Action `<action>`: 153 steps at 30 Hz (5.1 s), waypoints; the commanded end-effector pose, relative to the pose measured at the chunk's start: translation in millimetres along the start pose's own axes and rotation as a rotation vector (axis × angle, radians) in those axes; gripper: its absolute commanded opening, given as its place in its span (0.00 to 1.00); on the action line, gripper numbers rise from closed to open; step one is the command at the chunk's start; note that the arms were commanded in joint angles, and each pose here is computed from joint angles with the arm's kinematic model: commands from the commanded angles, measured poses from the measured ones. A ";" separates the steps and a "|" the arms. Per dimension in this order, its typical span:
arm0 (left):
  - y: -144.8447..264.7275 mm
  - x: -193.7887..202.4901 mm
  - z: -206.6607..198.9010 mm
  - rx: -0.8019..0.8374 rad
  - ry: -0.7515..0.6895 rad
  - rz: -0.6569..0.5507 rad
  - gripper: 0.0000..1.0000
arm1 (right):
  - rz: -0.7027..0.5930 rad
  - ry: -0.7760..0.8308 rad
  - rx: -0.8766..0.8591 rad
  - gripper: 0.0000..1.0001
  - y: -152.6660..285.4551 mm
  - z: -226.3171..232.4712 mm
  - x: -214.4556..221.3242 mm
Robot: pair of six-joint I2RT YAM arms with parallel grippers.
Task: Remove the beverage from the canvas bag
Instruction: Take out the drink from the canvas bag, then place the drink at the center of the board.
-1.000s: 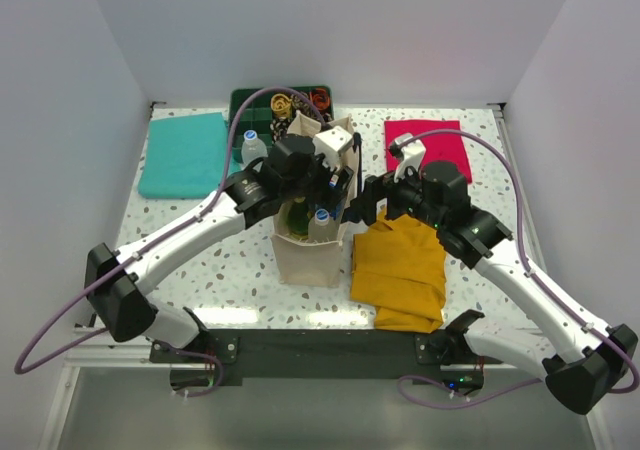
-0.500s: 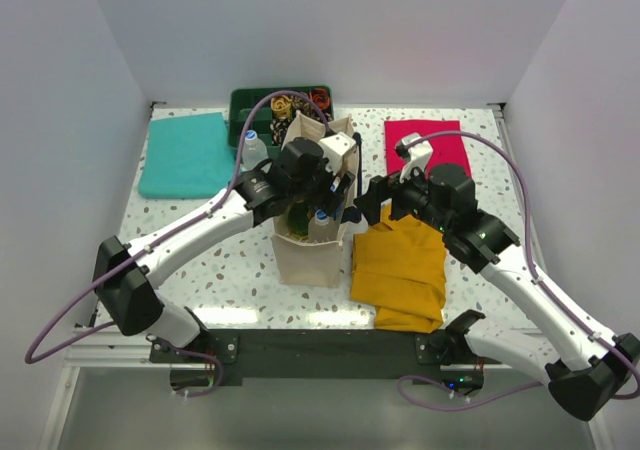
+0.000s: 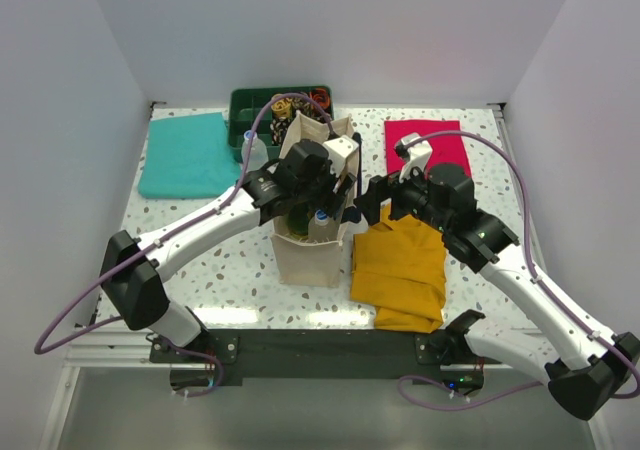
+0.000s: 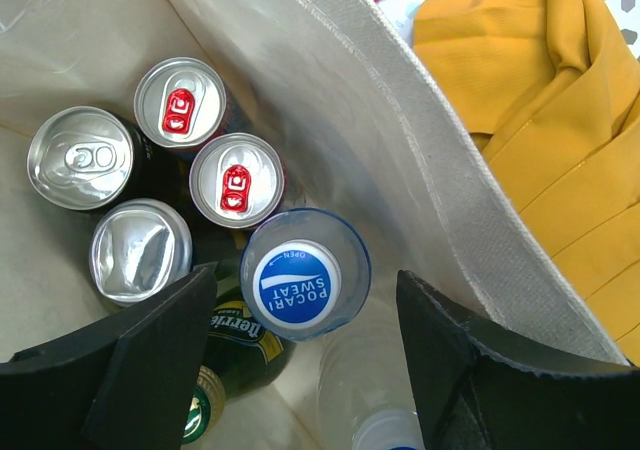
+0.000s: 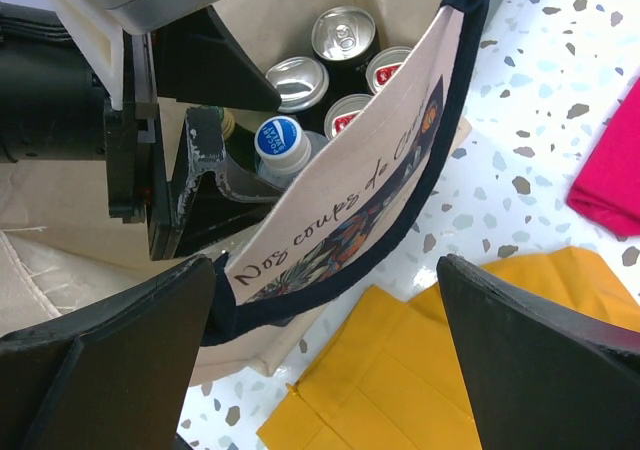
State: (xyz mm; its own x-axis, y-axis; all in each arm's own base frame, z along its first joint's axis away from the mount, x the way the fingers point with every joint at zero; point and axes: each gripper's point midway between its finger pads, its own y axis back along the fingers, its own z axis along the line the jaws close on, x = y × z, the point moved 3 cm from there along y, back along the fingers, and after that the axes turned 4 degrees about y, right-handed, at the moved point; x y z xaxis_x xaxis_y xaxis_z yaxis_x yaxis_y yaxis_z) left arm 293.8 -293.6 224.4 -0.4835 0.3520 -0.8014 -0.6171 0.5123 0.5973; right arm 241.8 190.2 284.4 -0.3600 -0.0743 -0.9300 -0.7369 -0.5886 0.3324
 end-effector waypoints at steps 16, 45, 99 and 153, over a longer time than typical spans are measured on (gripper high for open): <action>-2.2 -21.6 -3.5 0.001 0.023 -0.075 0.69 | -0.037 0.025 0.029 0.98 3.5 -3.6 -13.4; 12.6 -34.1 -8.0 0.036 0.045 -0.135 0.00 | -0.044 0.023 0.039 0.98 6.0 -4.5 -14.2; 187.1 -146.8 5.7 0.035 0.063 -0.598 0.00 | -0.029 0.025 0.055 0.98 -2.5 -7.4 -12.7; 231.9 -105.4 102.5 -0.573 0.239 -0.823 0.00 | -0.018 0.010 0.058 0.98 -4.5 -7.7 -11.4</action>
State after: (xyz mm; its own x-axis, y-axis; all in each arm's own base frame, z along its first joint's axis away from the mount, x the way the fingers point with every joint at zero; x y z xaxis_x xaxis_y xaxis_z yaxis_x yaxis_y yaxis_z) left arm 261.5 -130.1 415.4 0.0483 -0.0280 -0.9984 -0.9961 0.0731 -0.0503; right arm 253.1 189.6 265.7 -0.3995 -0.1139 -0.9096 -0.7443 -0.5390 0.3944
